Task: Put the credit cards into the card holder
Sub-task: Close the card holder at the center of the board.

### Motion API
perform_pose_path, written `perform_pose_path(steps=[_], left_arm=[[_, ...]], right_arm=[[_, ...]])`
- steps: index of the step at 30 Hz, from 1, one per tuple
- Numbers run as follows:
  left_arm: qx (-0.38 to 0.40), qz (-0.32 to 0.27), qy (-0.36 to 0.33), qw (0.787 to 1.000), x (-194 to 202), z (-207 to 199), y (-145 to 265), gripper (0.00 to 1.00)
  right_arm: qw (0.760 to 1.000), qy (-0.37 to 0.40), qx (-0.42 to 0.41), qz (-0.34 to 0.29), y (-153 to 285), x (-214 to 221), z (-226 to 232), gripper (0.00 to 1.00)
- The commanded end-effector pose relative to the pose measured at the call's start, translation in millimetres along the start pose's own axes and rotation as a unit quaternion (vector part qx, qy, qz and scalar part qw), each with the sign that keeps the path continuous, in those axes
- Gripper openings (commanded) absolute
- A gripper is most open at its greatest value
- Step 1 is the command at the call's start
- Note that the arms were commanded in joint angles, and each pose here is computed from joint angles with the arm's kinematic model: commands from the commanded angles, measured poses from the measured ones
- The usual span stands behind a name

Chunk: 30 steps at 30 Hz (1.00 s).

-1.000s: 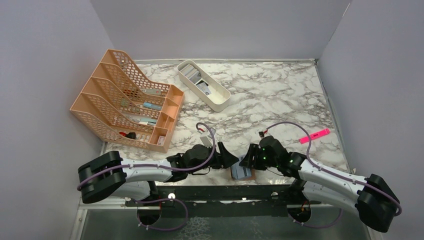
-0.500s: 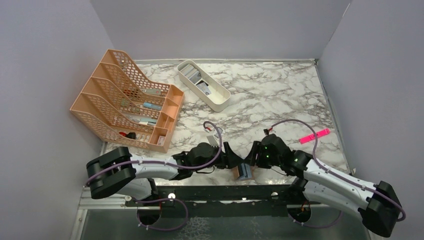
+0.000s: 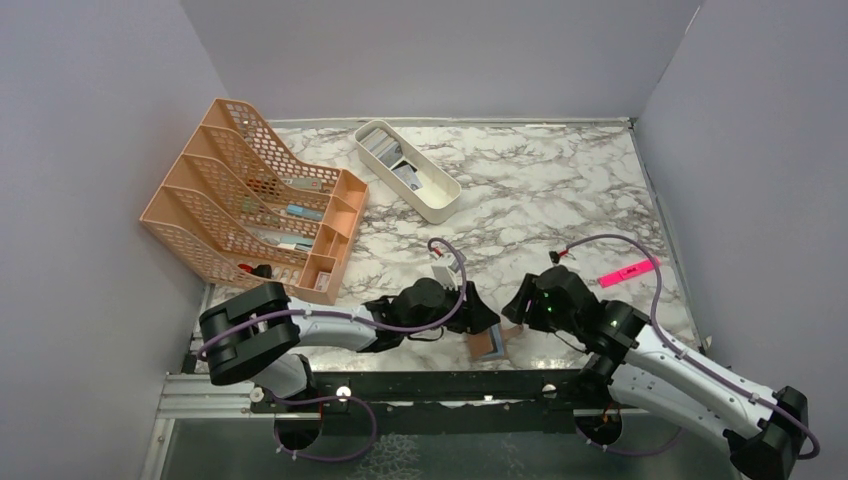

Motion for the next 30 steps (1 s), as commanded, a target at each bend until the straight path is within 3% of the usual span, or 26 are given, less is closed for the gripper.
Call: perform_pose_path(steps=[1,8,15,30], left_arm=[[0.031,0.000,-0.035,0.999,-4.8,-16.5,-9.7,0.58],[0.019,-0.016,-0.055,0.998,-11.9,-15.4,-11.3,0.56],[-0.008,-0.021,-0.063,0.998,-11.4,-3.9,-12.2,0.53],[-0.021,-0.025,-0.074,0.997,-14.4,-2.3,-30.4,0.53]], right_arm=[[0.999,-0.017,0.020,-0.021,7.9,-6.5,-3.4,0.57],[1.000,-0.016,0.000,-0.019,10.1,-5.7,0.1,0.56],[0.988,0.003,-0.157,-0.010,24.9,2.2,26.0,0.52],[0.977,0.007,-0.196,0.088,1.6,38.7,26.6,0.50]])
Point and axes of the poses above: each gripper's point midway between its finger pads, its own y axis back along the fingers, its own z axis along the line the jaws close on, x = y × z, the point moved 6 cm from there along y, back along the fingers, and after that the axes turned 6 degrees about y, right-handed, at the moved point
